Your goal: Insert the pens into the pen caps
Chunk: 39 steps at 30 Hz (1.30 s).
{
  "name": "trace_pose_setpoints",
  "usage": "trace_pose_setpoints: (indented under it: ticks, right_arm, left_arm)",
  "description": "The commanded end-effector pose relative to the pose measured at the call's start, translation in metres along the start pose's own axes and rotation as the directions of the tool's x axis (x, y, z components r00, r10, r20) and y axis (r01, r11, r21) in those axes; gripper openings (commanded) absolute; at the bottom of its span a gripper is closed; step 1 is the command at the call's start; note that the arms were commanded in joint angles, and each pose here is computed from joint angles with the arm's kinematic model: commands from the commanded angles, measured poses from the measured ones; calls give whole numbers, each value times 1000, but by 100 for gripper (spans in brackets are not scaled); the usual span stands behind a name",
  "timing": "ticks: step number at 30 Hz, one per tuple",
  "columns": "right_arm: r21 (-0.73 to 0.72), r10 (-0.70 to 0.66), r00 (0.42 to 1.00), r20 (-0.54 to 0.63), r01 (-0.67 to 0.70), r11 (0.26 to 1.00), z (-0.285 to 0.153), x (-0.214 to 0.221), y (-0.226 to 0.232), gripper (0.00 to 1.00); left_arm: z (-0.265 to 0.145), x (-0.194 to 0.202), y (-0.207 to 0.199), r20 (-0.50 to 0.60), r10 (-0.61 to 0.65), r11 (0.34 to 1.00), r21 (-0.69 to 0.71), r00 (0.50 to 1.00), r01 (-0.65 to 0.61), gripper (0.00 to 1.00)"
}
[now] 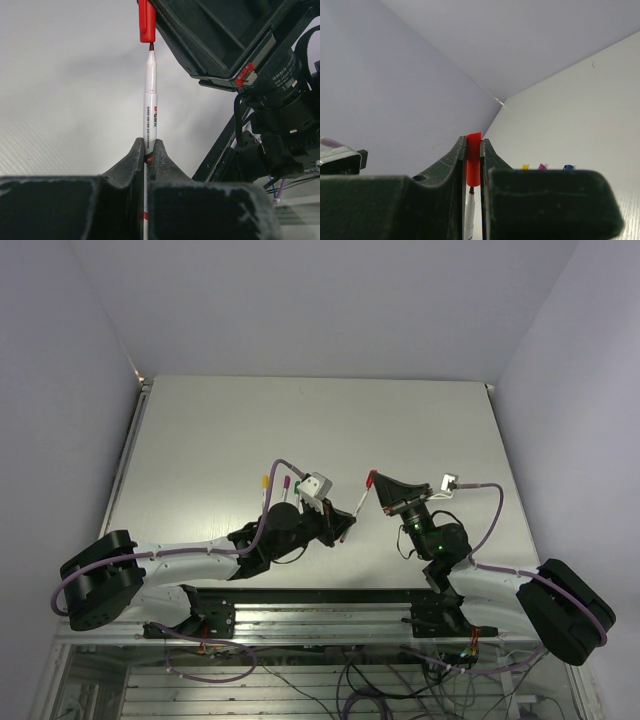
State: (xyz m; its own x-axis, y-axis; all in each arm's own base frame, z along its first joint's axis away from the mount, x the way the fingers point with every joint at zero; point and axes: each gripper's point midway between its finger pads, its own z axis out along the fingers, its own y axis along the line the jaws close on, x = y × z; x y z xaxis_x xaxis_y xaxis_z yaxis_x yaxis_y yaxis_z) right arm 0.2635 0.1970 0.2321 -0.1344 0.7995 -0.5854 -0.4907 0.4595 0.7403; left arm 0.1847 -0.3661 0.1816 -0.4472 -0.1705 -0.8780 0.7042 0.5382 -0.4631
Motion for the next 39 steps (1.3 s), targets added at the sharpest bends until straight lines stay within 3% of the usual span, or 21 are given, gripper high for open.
trace_pose_setpoints:
  ticks: [1, 19, 27, 39]
  right_arm:
    - [-28, -2, 1000, -18, 2, 1000, 1, 3, 8, 0]
    - [-72, 9, 989, -150, -20, 997, -6, 30, 17, 0]
    - [-83, 9, 984, -177, -24, 996, -12, 35, 20, 0]
    - [-85, -58, 908, -415, 25, 996, -18, 91, 13, 0]
  left_arm:
    - [-1, -14, -7, 58, -1, 1000, 25, 998, -1, 7]
    - [-3, -32, 4, 146, -15, 999, -46, 989, 22, 7]
    - [-14, -55, 8, 257, -38, 997, -60, 966, 56, 7]
    - [-13, -87, -1, 338, 0, 998, -60, 941, 22, 7]
